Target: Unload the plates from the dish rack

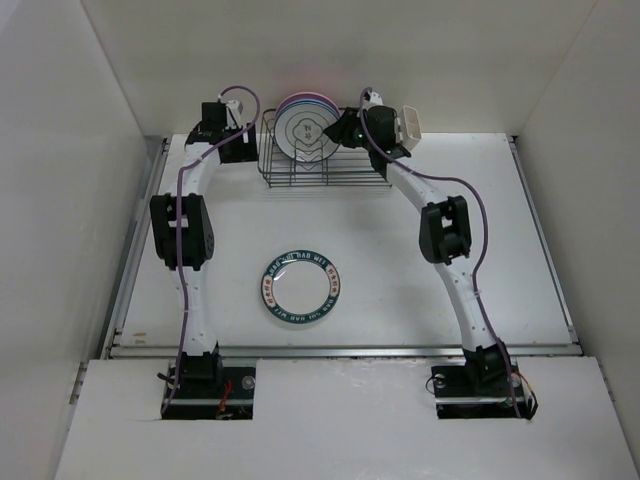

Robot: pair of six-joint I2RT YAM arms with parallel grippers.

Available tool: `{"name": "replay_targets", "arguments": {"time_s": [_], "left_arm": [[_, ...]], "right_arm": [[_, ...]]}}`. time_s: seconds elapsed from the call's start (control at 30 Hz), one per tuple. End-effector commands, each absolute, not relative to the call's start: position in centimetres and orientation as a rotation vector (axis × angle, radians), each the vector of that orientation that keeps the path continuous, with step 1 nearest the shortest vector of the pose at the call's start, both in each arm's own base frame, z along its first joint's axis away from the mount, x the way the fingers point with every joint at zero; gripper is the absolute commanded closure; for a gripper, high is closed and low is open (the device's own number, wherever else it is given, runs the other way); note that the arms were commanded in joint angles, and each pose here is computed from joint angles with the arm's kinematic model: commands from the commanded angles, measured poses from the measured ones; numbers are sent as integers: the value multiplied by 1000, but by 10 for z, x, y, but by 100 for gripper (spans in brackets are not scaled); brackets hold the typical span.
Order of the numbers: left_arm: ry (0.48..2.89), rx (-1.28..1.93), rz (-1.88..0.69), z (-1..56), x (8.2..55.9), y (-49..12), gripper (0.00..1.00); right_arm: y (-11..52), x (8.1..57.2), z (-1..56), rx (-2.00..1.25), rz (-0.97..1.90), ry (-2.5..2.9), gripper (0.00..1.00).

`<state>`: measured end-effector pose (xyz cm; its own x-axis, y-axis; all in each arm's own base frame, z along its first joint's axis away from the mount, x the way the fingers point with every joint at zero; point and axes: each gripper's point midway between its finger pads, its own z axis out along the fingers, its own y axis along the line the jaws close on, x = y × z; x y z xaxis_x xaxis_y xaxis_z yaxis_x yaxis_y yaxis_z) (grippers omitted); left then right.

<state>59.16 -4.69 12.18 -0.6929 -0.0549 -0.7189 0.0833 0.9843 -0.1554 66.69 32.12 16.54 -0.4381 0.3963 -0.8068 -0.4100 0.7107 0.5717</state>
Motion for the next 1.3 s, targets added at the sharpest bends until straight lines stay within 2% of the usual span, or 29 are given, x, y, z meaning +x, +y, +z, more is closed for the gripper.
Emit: {"name": "replay_targets", "arguments": {"time_s": [0.0,0.1,0.13,0.17,0.3,0.47,0.57,0.6,0.63,0.77,0.9,1.07,1.1,1.17,1.2,1.27], "left_arm": [[2312,60,-394,135,588,-83,24],[2303,56,-381,138,590,-82,24],[2292,51,-367,143,593,-80,24],[2281,53,-366,149,593,-80,24],[2228,51,-310,178,598,-68,23],[2192,73,-343,201,597,-73,23],[2200,88,-404,200,593,-81,22],[2222,92,-423,193,590,-84,22],[2240,97,-442,183,591,-86,22],[2331,109,-506,152,580,-105,23],[2360,76,-448,130,587,-101,24],[2381,51,-402,117,589,-95,39],[2390,66,-396,111,589,-94,48],[2389,73,-381,111,590,-92,57],[2400,71,-381,107,588,-92,62],[2409,70,-381,103,586,-92,77]], "right_arm": [[323,674,201,1,942,1693,54],[331,658,211,-72,996,1714,53],[332,650,197,-84,1011,1759,53],[331,642,217,-105,1015,1739,53],[323,627,240,-156,973,1720,53],[306,623,262,-148,867,1694,51],[305,627,245,-137,844,1742,47],[304,632,255,-128,833,1724,47],[304,639,235,-113,819,1759,46],[295,659,215,-14,749,1780,46],[298,671,207,3,751,1749,46],[308,678,201,9,820,1718,46],[310,680,196,20,832,1714,49],[319,678,193,23,864,1712,54],[316,681,184,51,850,1722,62],[316,680,191,50,852,1713,71]]}}
